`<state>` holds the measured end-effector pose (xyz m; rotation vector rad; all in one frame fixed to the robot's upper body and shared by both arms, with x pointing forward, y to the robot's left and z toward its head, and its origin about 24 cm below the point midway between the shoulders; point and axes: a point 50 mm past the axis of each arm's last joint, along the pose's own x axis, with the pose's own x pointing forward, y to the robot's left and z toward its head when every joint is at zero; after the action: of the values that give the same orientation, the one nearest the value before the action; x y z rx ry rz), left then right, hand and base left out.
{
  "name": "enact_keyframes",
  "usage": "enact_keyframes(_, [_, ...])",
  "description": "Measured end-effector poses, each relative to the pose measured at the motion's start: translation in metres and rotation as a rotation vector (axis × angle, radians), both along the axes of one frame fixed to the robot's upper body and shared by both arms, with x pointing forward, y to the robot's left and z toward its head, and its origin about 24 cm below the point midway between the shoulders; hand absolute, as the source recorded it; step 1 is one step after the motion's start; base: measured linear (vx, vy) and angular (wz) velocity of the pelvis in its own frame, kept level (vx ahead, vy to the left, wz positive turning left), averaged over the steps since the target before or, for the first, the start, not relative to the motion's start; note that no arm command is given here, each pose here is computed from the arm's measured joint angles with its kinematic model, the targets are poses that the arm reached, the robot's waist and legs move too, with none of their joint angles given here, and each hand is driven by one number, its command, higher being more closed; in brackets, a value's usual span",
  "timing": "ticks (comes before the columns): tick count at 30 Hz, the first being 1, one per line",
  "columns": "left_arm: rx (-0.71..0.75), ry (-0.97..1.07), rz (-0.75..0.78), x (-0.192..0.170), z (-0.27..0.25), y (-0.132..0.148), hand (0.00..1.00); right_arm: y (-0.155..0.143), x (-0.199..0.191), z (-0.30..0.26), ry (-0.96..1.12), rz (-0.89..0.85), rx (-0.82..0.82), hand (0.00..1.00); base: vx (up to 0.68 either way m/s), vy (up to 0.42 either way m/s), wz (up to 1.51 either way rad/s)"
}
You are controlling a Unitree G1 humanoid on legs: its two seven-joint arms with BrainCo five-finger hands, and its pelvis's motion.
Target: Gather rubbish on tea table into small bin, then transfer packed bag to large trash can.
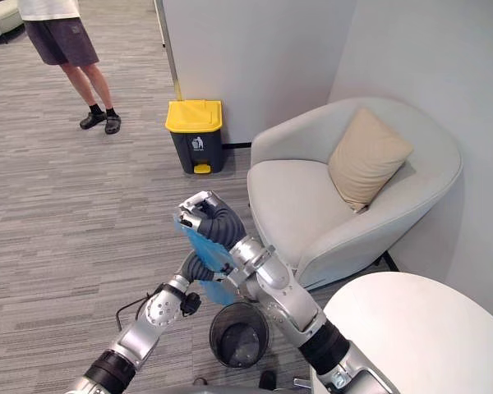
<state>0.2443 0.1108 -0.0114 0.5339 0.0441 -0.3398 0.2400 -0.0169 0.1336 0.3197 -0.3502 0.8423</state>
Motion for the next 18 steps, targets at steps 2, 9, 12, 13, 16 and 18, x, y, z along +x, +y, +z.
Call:
enact_keyframes(2, [0.004,-0.003,0.017,0.000,-0.001,0.001,1.00,0.007,-0.002,0.003,-0.011,0.035,-0.004,1.00,-0.02,0.018,-0.05])
enact_keyframes(9, [-0.010,0.017,0.017,0.000,-0.006,-0.009,1.00,0.008,-0.002,0.003,0.002,0.024,0.011,1.00,0.00,0.000,0.00])
enact_keyframes(12, [-0.026,0.021,0.018,0.001,-0.006,-0.012,1.00,0.008,-0.002,0.004,0.012,0.028,0.022,1.00,0.00,0.000,0.00])
enact_keyframes(13, [-0.029,0.023,0.019,0.001,-0.006,-0.013,1.00,0.008,-0.002,0.004,0.012,0.028,0.022,1.00,0.00,0.000,0.00])
enact_keyframes(16, [-0.036,0.036,0.027,0.001,-0.008,-0.013,1.00,0.008,-0.002,0.004,0.011,0.028,0.022,1.00,0.00,0.000,0.00])
enact_keyframes(18, [-0.036,0.037,0.033,0.001,-0.009,-0.013,1.00,0.008,-0.002,0.004,0.011,0.028,0.021,1.00,0.00,0.000,0.00])
